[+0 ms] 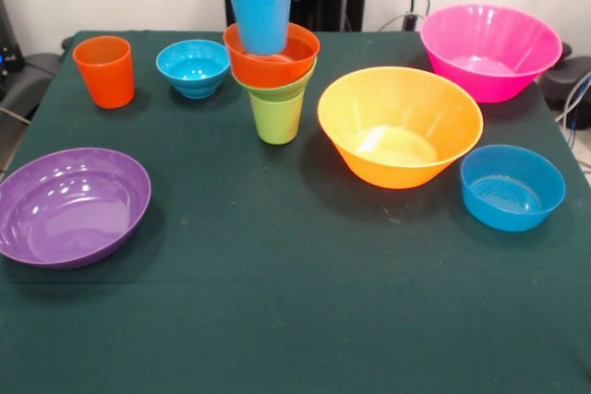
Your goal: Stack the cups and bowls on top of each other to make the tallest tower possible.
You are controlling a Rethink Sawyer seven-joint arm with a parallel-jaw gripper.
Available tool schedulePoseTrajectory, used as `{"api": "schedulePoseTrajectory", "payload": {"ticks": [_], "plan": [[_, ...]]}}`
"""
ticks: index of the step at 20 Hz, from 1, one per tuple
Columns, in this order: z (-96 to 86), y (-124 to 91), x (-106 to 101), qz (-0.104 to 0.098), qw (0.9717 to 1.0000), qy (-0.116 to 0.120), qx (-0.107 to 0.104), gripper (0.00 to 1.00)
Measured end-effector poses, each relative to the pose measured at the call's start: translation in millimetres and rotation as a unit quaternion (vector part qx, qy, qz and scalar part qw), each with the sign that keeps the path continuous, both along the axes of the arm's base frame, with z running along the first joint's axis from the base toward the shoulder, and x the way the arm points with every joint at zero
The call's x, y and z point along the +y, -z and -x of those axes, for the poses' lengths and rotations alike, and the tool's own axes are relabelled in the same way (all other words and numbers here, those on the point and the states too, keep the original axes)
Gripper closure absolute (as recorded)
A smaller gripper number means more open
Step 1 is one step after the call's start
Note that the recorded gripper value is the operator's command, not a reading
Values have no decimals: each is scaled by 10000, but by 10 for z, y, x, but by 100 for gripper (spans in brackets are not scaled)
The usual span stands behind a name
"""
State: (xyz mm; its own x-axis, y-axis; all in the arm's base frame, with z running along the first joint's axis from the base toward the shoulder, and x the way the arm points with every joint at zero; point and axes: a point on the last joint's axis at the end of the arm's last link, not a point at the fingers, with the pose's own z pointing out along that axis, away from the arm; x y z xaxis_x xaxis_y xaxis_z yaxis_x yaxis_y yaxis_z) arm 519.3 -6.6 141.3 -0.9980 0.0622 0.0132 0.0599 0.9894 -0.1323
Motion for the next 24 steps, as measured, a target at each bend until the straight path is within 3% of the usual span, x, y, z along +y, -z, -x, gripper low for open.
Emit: {"api": "schedulePoseTrajectory", "payload": {"ticks": [13, 24], "plan": [[-37, 96, -41, 14, 9997, 0, -231, 100], [38, 298, -14, -38, 9999, -14, -95, 100]]}}
